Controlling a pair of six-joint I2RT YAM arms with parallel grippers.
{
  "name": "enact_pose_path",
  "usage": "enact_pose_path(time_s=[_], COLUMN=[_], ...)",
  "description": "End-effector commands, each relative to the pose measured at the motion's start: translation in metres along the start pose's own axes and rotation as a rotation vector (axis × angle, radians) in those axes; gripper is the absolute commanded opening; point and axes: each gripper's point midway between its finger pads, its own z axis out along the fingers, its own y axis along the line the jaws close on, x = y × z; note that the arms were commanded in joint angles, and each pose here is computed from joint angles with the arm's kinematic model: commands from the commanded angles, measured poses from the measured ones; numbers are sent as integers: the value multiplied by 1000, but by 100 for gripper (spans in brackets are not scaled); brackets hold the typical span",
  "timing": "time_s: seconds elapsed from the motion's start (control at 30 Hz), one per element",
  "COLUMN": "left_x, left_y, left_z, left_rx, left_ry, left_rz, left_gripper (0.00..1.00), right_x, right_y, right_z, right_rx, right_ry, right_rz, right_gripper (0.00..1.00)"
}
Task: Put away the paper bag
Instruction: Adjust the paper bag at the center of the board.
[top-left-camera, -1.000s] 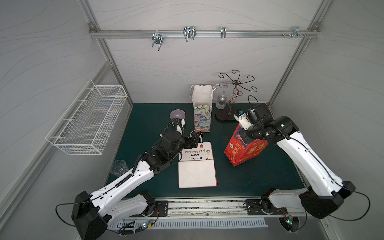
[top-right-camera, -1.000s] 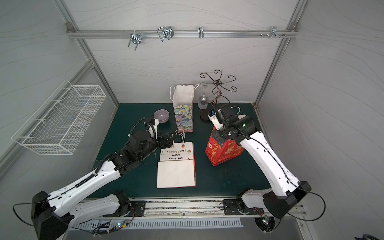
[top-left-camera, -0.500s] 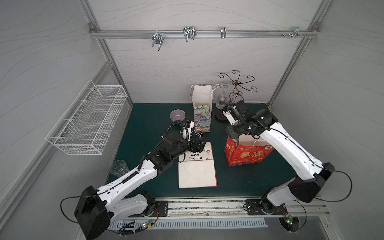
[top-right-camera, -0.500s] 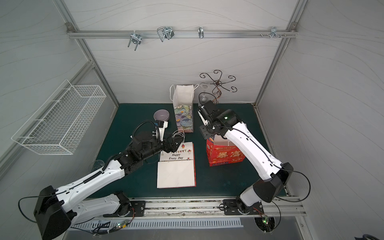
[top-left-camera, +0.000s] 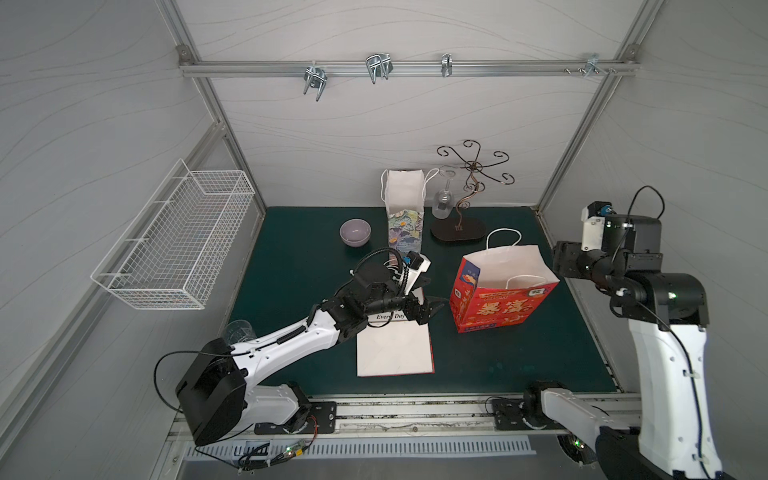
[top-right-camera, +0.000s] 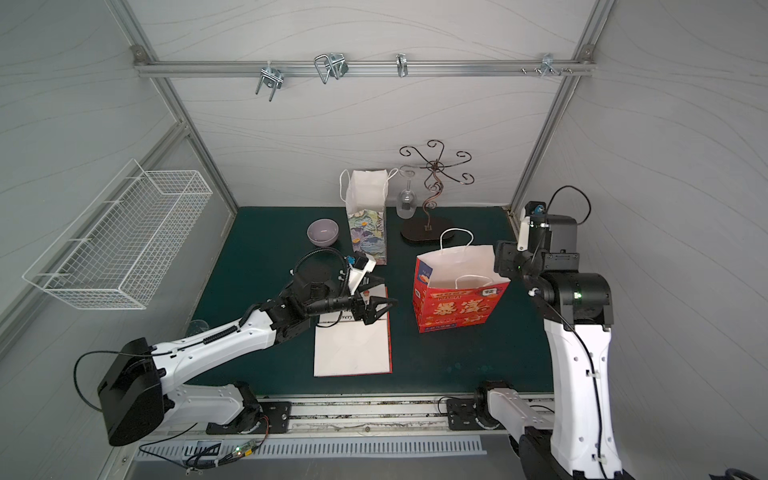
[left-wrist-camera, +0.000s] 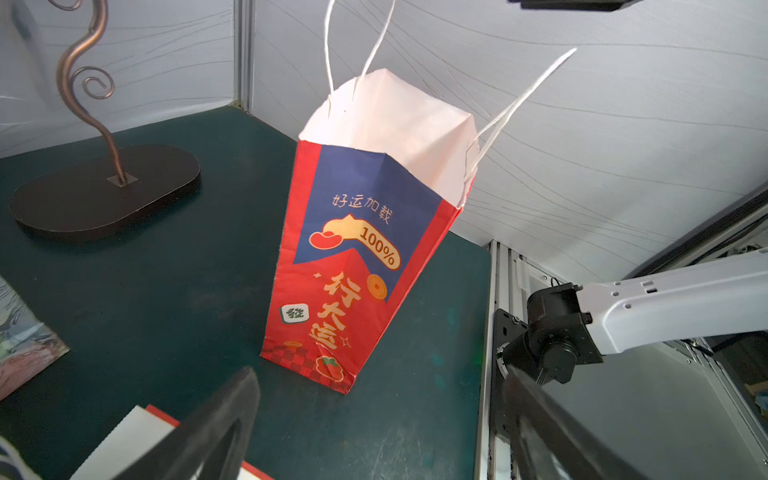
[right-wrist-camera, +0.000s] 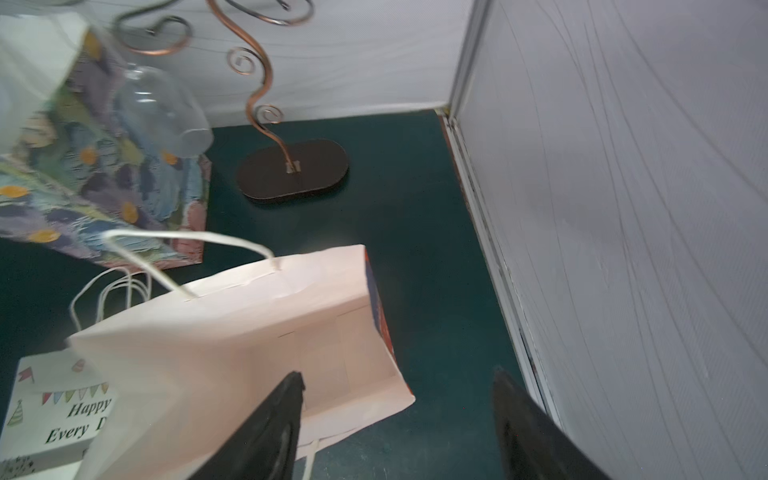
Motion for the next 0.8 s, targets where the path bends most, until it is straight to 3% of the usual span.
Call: enact_pose_path(time_s=[0.0, 0.23, 0.57, 0.77], left_x=[-34, -31, -20, -16], left_y=[-14, -4, -1, 3], left_z=[7, 26, 41, 42], left_rx=[55, 18, 2, -22], left_ry=[-87, -85, -75, -76], left_rz=[94, 76, 93, 102], left_gripper=[94, 93, 92, 92], right_x=[5, 27, 41, 53], right_y=[21, 28, 36, 52], right_z=[36, 87, 99, 91], right_rx=[-133, -198, -252, -300], right_ry=[74, 219, 266, 287], right_rz=[5, -33, 20, 102], right_gripper=[75, 71, 22, 9])
